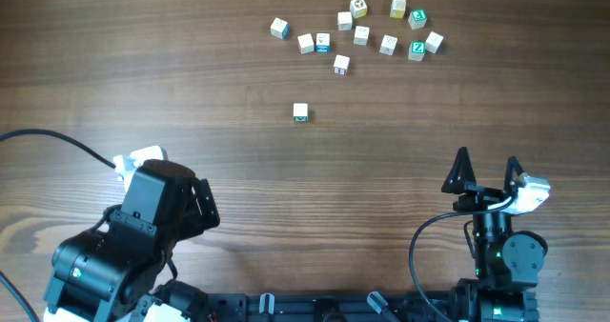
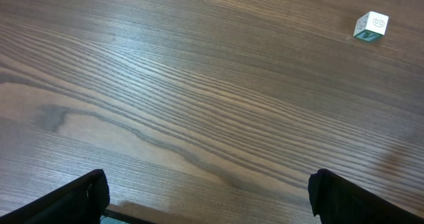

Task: Form a horizontal line
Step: 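Retract the left arm back toward its base, then reach the right gripper forward to the block cluster, then lower the right gripper over the white block with engraved 9, then grasp the 9 block and carry it beside the 6 block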

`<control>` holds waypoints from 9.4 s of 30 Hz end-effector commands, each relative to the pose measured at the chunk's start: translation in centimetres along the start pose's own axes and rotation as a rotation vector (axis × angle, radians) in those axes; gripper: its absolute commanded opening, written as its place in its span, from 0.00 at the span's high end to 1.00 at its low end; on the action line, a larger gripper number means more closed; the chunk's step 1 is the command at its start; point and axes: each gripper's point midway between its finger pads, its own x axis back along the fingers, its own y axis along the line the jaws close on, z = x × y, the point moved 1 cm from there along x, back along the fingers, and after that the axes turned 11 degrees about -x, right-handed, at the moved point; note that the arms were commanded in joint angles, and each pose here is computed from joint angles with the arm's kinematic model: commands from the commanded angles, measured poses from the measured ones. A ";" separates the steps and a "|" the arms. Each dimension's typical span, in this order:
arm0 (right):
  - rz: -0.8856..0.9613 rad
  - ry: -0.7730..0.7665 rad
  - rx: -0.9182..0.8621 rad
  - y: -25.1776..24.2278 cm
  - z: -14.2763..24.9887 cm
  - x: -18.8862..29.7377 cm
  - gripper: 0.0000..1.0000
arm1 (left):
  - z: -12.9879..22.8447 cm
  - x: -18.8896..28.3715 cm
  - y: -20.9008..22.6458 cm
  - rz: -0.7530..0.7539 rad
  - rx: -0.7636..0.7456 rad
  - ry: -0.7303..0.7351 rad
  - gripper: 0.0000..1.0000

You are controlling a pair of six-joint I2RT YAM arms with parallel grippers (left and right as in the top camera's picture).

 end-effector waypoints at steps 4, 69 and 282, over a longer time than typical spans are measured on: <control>0.002 -0.012 -0.007 0.0 -0.2 0.0 0.00 | -0.1 -0.1 0.4 -0.020 0.020 -0.005 0.00; -0.237 0.322 -0.228 8.4 -3.3 0.6 0.01 | -0.1 -0.1 0.4 -0.020 0.019 -0.005 0.00; 0.284 1.032 0.151 14.7 24.5 -24.6 0.79 | -0.1 -0.1 0.4 -0.020 0.020 -0.006 0.00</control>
